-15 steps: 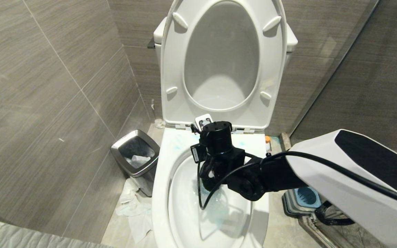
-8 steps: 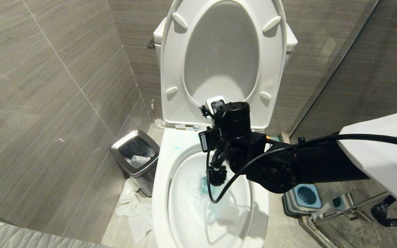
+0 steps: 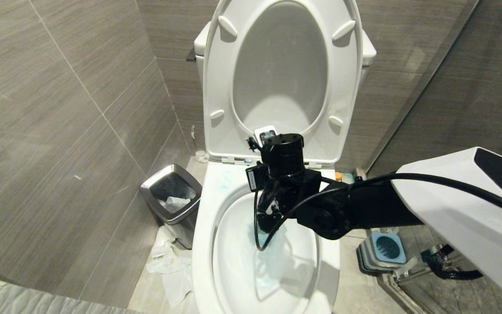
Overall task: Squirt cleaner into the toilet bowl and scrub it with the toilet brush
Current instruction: Scrub the toilet bowl
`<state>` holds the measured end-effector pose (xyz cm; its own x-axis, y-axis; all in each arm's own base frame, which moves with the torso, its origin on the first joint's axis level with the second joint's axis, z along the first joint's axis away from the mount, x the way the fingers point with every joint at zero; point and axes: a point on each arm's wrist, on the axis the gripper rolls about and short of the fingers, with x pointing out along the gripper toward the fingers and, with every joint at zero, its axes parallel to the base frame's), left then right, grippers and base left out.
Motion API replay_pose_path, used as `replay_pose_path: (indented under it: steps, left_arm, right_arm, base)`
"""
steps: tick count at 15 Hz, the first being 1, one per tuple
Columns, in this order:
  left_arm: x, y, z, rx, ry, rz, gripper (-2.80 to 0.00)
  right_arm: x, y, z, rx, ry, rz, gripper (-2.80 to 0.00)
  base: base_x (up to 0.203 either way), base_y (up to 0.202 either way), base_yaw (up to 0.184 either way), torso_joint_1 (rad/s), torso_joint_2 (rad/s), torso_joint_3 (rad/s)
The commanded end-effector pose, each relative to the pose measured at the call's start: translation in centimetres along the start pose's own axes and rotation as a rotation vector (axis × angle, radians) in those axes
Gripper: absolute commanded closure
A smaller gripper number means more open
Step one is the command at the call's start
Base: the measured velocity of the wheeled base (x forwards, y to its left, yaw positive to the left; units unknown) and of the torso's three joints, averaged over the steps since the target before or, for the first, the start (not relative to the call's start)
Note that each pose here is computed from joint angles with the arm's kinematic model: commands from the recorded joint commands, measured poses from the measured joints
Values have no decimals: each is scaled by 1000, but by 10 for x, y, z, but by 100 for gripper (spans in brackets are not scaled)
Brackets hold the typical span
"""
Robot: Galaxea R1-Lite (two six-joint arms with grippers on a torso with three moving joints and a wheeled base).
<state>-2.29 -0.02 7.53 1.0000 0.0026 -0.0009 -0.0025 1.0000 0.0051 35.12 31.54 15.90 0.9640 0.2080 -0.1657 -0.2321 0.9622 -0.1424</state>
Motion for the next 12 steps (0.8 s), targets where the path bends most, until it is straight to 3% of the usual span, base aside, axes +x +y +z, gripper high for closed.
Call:
replay_pose_path:
  steps: [1,4,12]
  left_arm:
    - [0,0,0,1,2,1,0]
    - [0,0,0,-1,2,1,0]
    - [0,0,0,-1,2,1,0]
  right_arm:
    - [17,11,-6,1,-3,-12,0]
    - [22,24,-10,-12,12,1,0]
    - [-15,55,7,-17,-16,94,0]
  base:
    - [0,0,0,0,0,0]
    - [0,0,0,0,0,0]
    - [0,0,0,0,0,0]
